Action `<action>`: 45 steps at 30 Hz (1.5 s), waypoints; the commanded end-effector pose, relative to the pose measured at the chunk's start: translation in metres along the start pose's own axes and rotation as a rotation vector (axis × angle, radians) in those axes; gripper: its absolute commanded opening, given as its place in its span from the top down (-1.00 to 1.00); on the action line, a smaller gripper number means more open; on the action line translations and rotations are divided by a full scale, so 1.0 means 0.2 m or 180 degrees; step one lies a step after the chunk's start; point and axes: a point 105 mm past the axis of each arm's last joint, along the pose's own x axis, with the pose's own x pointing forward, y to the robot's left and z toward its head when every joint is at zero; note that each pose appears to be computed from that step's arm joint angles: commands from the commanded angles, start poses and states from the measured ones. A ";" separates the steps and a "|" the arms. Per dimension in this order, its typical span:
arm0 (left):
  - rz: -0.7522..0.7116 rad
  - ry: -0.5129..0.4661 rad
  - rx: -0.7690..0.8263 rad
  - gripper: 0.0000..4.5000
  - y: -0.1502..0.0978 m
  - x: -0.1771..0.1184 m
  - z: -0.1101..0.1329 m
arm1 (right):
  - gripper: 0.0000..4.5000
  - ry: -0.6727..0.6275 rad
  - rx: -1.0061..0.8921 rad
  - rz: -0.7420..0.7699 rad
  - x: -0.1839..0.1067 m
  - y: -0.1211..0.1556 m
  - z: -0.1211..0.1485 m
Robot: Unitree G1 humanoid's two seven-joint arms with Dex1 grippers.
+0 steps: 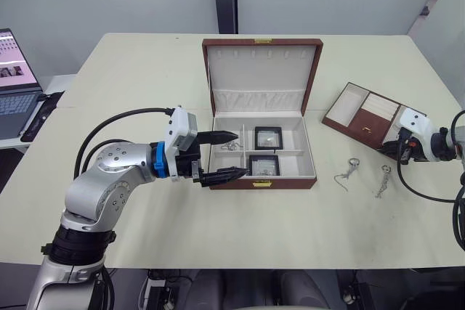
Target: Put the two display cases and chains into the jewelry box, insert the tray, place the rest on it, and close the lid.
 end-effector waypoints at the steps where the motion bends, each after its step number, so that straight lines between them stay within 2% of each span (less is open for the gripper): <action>1: -0.0057 -0.0093 0.0176 -1.00 -0.03 0.02 0.05 | 1.00 -0.0137 -0.0050 -0.0117 -0.08 -0.05 0.06; 9: 0.0034 -0.0085 0.0188 -1.00 -0.02 0.00 0.03 | 1.00 -0.0279 -0.0110 -0.0085 -0.22 -0.08 0.10; 14: 0.0111 -0.0116 0.0185 -1.00 -0.02 -0.02 0.02 | 1.00 -0.0305 -0.0206 0.0063 -0.33 -0.05 0.11; 18: 0.0250 -0.0110 0.0163 -1.00 0.00 -0.05 0.01 | 1.00 -0.0243 -0.0284 0.0182 -0.42 0.03 0.10; 26: 0.0355 -0.0117 0.0103 -1.00 -0.02 -0.07 -0.02 | 1.00 -0.0140 -0.0372 0.0457 -0.52 0.32 0.20; 34: 0.0551 -0.0124 -0.0001 -1.00 -0.04 -0.10 -0.05 | 1.00 -0.0174 -0.0590 0.0635 -0.51 0.53 0.33; 45: 0.1118 -0.0110 -0.0178 -1.00 -0.08 -0.22 -0.12 | 1.00 -0.0319 -0.1045 0.1041 -0.34 0.73 0.53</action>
